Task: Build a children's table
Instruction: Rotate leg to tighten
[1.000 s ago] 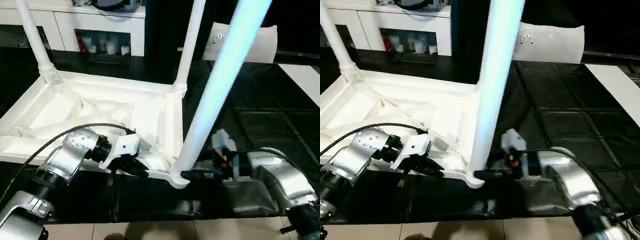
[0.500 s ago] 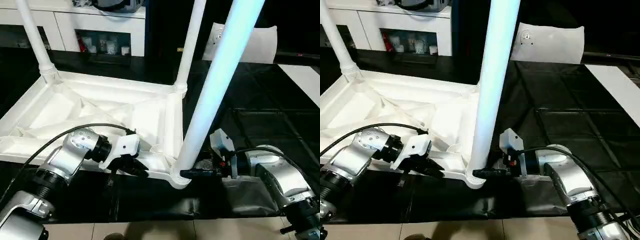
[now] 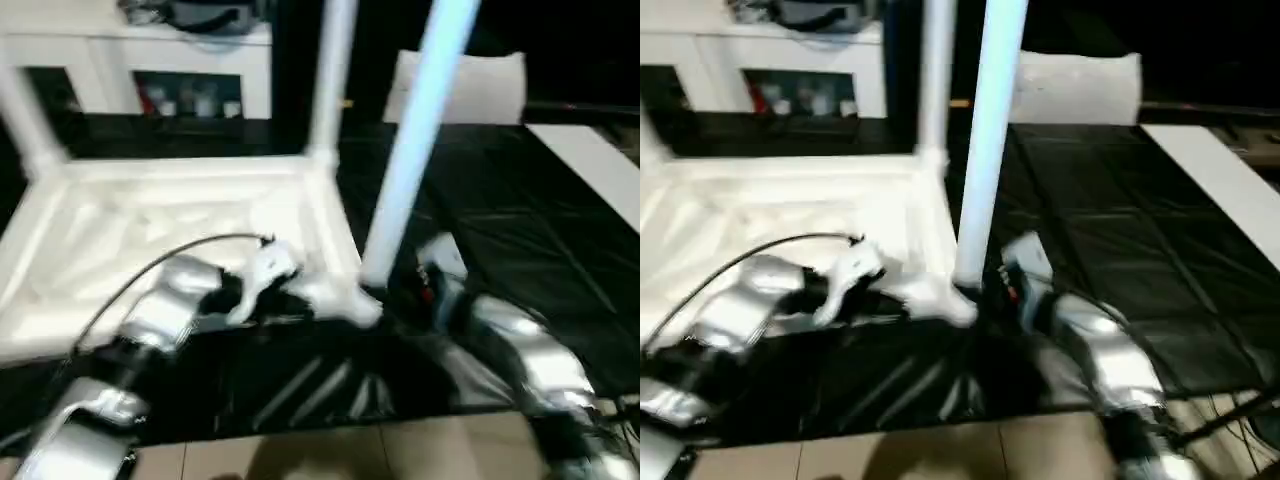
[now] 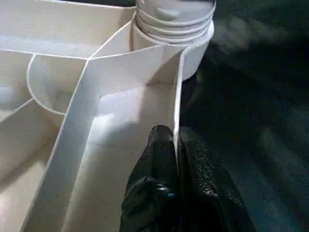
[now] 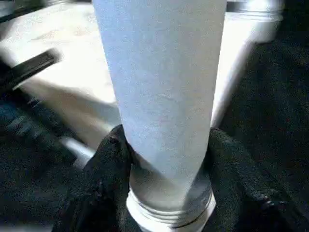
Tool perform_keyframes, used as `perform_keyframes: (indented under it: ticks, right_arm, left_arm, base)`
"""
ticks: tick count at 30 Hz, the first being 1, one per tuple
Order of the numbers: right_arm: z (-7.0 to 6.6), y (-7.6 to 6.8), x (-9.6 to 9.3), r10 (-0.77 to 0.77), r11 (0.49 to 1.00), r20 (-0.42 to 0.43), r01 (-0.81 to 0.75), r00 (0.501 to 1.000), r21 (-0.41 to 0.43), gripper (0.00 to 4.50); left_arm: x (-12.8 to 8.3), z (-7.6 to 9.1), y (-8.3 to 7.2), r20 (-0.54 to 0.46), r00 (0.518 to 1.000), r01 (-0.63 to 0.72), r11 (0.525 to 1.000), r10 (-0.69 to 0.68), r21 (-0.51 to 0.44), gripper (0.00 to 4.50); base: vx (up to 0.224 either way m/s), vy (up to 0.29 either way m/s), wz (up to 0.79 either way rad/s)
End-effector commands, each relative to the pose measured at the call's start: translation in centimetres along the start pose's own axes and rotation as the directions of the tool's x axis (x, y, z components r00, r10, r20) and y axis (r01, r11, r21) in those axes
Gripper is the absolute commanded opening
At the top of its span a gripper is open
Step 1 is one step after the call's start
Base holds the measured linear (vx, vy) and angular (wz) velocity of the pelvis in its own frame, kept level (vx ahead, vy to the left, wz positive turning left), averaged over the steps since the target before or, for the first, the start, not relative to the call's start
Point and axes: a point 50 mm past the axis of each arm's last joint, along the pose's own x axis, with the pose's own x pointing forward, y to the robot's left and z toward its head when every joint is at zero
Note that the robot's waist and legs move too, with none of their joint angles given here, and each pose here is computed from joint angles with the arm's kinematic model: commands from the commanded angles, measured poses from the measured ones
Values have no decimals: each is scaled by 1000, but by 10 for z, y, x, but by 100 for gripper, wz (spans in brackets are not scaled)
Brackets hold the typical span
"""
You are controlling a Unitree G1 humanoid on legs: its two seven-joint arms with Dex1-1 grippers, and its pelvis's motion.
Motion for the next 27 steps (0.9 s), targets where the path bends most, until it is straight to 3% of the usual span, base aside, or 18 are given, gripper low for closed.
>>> perform_keyframes:
  ticks: [1, 7, 9, 11, 12, 19, 20, 25, 26, 27]
  right_arm:
    - [-21, 32, 30, 47, 993, -110, -35, 993, 111, 196]
    - [-17, 32, 51, -98, 988, -143, 114, 985, 106, 196]
    - [-12, 31, 52, -101, 984, -113, 115, 989, 133, 196]
    - [-10, 30, 51, -97, 985, -84, 107, 992, 132, 252]
    - [-9, 29, 49, -100, 987, -70, 108, 992, 116, 252]
    - [-10, 3, 26, -172, 978, -8, 171, 985, 117, 321]
    - [-8, -2, 18, -153, 984, 16, 151, 988, 94, 329]
    - [-3, -10, -5, -59, 998, 41, 59, 997, -2, 366]
    - [0, -14, -17, 13, 997, 37, -10, 999, -74, 366]
    - [2, -15, -24, 62, 992, 27, -58, 998, -111, 394]
  left_arm:
    - [18, 46, -2, 194, 978, -75, 997, 78, -23, 0]
    - [33, 64, -2, 222, 954, -186, 979, 200, -80, 0]
    - [34, 65, -4, 223, 956, -182, 981, 193, -66, 0]
    - [33, 64, -5, 214, 959, -179, 983, 183, -38, 0]
    - [32, 61, -5, 206, 963, -173, 984, 175, -29, 0]
    - [15, 38, -2, 167, 982, -104, 993, 93, 60, 0]
    - [8, 33, -3, 160, 986, -73, 991, 54, 113, 0]
    - [-5, 18, -3, 116, 993, 16, 986, -36, 168, 0]
    - [-12, 9, -4, 70, 993, 80, 975, -97, 209, 0]
    - [-16, 5, -5, 46, 990, 118, 967, -131, 225, 0]
  base:
    - [0, 0, 0]
    - [0, 0, 0]
    - [0, 0, 0]
    - [0, 0, 0]
    - [0, 0, 0]
    - [0, 0, 0]
    - [0, 0, 0]
    - [0, 0, 0]
    - [0, 0, 0]
    - [0, 0, 0]
